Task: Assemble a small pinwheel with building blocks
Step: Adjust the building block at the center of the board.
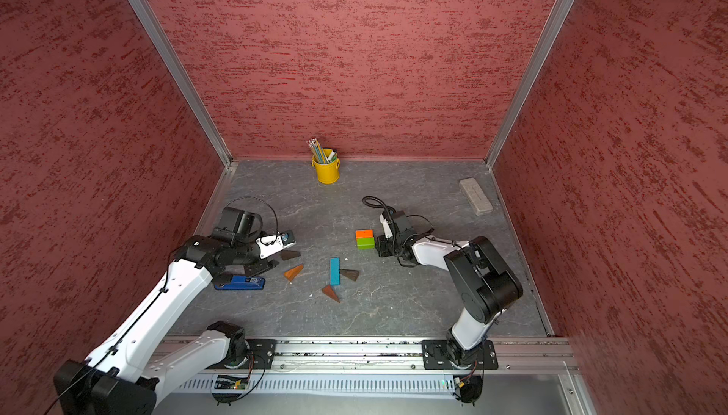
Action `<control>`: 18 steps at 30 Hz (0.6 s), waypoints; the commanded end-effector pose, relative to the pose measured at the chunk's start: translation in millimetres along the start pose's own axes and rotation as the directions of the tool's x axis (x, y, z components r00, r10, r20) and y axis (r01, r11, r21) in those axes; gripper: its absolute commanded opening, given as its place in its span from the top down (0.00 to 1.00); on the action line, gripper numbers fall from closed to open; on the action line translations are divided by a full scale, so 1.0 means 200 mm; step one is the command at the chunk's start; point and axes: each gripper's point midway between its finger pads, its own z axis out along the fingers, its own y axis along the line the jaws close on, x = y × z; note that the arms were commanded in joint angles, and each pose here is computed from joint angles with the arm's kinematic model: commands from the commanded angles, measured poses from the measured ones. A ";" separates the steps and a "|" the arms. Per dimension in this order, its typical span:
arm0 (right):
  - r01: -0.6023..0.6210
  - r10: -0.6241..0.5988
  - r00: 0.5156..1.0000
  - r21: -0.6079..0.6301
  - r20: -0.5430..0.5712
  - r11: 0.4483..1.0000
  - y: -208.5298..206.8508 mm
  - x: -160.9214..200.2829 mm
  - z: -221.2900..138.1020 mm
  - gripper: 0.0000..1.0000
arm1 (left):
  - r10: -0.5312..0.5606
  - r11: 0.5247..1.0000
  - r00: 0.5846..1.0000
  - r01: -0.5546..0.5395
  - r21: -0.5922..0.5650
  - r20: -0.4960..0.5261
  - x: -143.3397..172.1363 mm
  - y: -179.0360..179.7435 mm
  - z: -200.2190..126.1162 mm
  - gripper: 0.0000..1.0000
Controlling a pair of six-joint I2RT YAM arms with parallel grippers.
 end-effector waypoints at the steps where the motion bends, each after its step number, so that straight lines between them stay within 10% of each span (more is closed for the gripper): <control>1: 0.002 -0.001 1.000 -0.026 0.028 1.000 0.05 -0.06 0.00 0.65 | -0.013 1.000 1.000 0.014 0.024 -0.021 0.03 -0.03 0.02 0.36; 18: 0.029 -0.046 0.994 0.153 0.103 0.988 -0.08 -0.14 -0.13 0.61 | 0.017 0.999 0.999 -0.015 0.039 -0.047 0.04 -0.02 0.05 0.36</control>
